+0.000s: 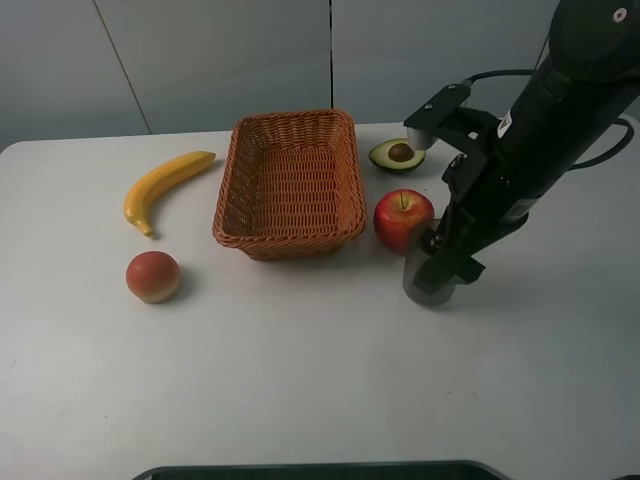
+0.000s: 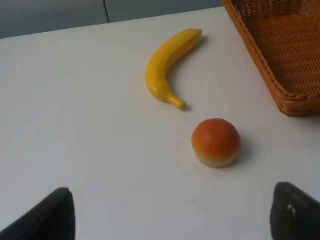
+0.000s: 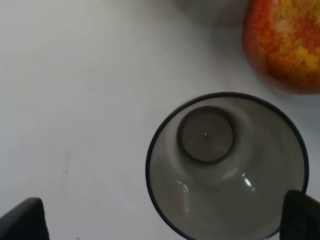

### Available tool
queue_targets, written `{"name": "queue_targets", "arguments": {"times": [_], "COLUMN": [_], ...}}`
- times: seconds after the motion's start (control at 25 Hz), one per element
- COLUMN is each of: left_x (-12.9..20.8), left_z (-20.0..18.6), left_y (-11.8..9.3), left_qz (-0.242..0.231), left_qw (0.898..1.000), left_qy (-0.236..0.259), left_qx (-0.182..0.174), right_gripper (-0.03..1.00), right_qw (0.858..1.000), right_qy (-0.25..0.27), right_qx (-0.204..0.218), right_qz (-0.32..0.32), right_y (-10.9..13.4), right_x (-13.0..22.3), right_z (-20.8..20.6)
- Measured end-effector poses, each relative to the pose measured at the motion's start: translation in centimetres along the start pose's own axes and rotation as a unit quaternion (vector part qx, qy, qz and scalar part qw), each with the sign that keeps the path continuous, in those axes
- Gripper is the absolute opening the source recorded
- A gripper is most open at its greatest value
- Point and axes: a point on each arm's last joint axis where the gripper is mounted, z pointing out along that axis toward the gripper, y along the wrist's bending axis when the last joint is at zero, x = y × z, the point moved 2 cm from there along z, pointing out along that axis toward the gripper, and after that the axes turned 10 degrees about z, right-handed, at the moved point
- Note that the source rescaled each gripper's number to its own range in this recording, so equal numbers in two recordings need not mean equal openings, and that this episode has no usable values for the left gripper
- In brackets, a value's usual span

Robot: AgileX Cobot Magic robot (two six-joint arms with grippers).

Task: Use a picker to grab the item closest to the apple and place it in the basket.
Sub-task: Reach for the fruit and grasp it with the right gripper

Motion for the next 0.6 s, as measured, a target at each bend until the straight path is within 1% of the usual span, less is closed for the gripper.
{"name": "queue_targets", "arguments": {"times": [0.4, 0.6], "left_x": [0.0, 0.0], "left_z": [0.0, 0.0], "left_y": [0.0, 0.0], "left_qz": [0.0, 0.0], "left_qw": [1.0, 1.0], "left_qy": [0.0, 0.0], "left_qx": [0.0, 0.0], "right_gripper": [1.0, 1.0], "right_qw": [1.0, 1.0], "right_qy": [-0.005, -0.011], "right_qx": [-0.002, 0.0], "right_qz": [-0.021, -0.022], "right_y": [1.1, 1.2], "right_x": [-0.3, -0.5], "right_z": [0.2, 0.3]}}
